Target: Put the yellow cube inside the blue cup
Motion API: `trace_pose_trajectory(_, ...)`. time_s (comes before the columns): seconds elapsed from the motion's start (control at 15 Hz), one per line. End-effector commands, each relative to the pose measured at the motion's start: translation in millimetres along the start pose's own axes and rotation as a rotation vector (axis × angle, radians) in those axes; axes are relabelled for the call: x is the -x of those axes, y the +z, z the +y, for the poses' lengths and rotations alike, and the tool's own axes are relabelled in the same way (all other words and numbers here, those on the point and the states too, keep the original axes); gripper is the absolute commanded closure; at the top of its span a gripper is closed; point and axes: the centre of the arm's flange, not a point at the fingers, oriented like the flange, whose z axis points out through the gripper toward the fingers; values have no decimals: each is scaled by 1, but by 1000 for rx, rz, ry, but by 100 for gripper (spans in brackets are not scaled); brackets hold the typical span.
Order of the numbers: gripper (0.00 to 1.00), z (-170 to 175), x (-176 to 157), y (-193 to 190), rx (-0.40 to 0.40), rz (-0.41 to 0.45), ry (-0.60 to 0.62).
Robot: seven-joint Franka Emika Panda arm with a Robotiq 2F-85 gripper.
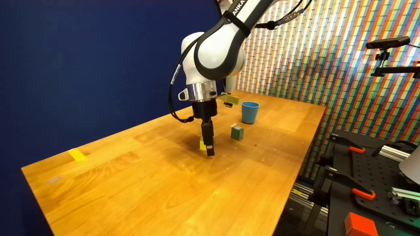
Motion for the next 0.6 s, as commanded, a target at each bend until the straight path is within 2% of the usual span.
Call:
trace_pose_trajectory(0.0, 26, -7, -23, -1, 13, -10, -57)
trace_pose_trajectory(0.33, 65, -20, -24, -7, 40, -9, -71)
trace_pose_trajectory(0.53, 86, -17, -12, -25, 91, -19, -50)
